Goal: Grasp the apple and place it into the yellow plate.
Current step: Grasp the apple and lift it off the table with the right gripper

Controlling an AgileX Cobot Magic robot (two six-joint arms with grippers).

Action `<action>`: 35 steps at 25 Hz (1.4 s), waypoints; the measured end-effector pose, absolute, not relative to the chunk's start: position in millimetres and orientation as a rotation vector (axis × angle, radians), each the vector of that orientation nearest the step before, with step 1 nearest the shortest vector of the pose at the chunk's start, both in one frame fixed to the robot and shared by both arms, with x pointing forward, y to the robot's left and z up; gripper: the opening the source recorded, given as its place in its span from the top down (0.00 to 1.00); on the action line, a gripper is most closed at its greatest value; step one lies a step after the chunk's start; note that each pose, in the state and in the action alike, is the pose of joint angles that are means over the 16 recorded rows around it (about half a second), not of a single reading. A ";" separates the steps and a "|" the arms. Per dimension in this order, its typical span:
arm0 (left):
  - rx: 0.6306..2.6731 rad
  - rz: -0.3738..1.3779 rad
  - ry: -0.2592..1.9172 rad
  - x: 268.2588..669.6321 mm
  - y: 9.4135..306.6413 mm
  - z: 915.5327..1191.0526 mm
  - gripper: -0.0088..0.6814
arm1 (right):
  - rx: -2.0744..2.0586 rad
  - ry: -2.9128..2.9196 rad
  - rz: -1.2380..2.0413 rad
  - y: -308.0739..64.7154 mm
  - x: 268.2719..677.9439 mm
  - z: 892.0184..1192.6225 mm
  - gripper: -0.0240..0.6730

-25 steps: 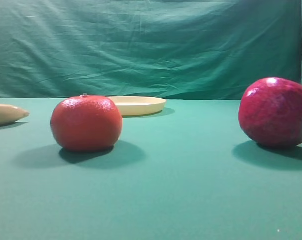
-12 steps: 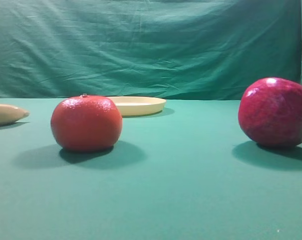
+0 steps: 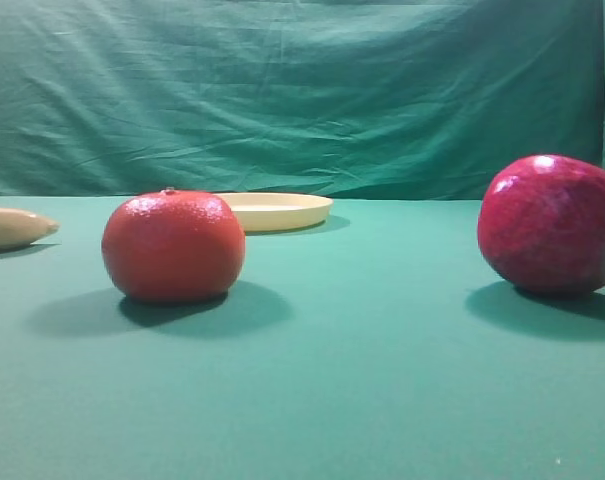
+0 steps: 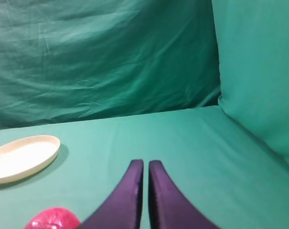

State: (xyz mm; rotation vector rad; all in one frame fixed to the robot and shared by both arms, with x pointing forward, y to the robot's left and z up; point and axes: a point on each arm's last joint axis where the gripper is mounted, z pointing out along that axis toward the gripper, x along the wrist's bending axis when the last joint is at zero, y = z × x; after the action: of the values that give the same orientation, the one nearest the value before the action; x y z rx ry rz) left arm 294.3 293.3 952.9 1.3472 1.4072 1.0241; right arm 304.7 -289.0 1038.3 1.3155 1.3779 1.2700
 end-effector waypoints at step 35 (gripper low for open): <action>1.347 1.024 1.407 294.3 293.3 952.9 0.76 | 1.382 2.441 0.798 -217.8 428.9 1028.2 0.97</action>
State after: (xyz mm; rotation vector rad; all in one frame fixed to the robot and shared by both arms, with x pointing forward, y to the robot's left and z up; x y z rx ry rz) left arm 294.3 293.3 952.9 1.3472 1.4072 1.0241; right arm 428.9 -217.8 1028.2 1.3822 2.4409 0.7978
